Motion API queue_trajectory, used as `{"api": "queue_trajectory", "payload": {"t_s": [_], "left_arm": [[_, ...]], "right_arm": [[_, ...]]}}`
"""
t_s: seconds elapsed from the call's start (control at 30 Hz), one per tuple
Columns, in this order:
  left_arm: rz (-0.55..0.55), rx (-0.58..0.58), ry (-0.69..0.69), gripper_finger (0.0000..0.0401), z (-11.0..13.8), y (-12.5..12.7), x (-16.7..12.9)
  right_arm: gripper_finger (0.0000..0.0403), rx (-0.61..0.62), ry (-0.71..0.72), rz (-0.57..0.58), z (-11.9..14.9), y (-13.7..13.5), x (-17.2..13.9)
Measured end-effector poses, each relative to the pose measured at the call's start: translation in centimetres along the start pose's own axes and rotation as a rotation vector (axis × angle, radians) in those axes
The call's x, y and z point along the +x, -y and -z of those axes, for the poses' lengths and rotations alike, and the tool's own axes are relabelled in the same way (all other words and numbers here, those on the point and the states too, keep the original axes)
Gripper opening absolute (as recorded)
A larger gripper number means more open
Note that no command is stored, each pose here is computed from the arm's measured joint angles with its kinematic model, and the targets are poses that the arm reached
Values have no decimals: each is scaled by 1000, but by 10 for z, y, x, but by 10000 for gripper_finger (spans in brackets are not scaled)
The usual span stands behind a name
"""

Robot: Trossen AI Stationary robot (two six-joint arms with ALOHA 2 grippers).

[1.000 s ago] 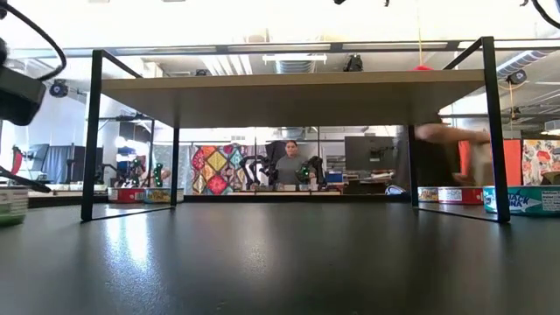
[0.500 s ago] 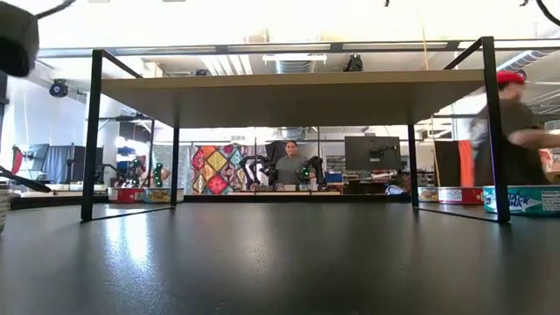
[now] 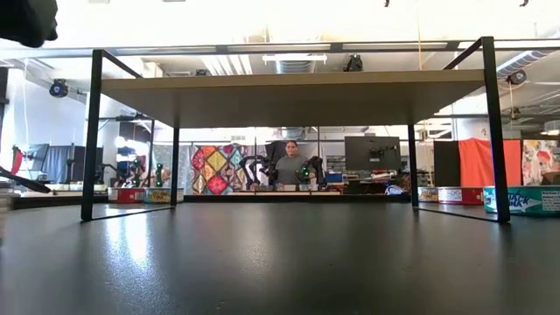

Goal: Stack canned seafood by type on shelf
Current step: Stack the green white tuna can on top of the green white tuna can on the shelf

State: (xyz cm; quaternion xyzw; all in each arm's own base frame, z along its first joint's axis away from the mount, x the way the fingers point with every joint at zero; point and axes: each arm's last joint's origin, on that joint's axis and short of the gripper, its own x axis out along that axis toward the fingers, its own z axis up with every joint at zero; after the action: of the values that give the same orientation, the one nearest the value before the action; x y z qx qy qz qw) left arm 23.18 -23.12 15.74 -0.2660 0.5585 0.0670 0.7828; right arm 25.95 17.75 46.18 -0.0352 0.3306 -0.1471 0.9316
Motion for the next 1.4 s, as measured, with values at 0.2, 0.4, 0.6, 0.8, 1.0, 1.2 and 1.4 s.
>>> {"api": "queue_trajectory", "payload": {"t_s": [0.2,0.4,0.6,0.8,1.0,1.2,1.4], "left_arm": [[0,-8,171,0,-21,-2,4],[36,80,284,0,-42,1,21],[84,108,326,0,-55,15,35],[37,196,297,0,-67,45,32],[16,296,301,1,-78,83,26],[-146,331,220,28,-69,90,10],[-173,333,222,79,-54,87,-9]], "right_arm": [[13,102,103,52,20,-45,-10],[13,147,25,13,42,-92,11],[13,68,-6,10,62,-133,36],[13,57,-70,15,76,-152,55],[15,63,-281,-91,83,-159,71],[73,25,-331,-108,89,-168,86],[166,36,-395,-118,90,-171,112]]}}
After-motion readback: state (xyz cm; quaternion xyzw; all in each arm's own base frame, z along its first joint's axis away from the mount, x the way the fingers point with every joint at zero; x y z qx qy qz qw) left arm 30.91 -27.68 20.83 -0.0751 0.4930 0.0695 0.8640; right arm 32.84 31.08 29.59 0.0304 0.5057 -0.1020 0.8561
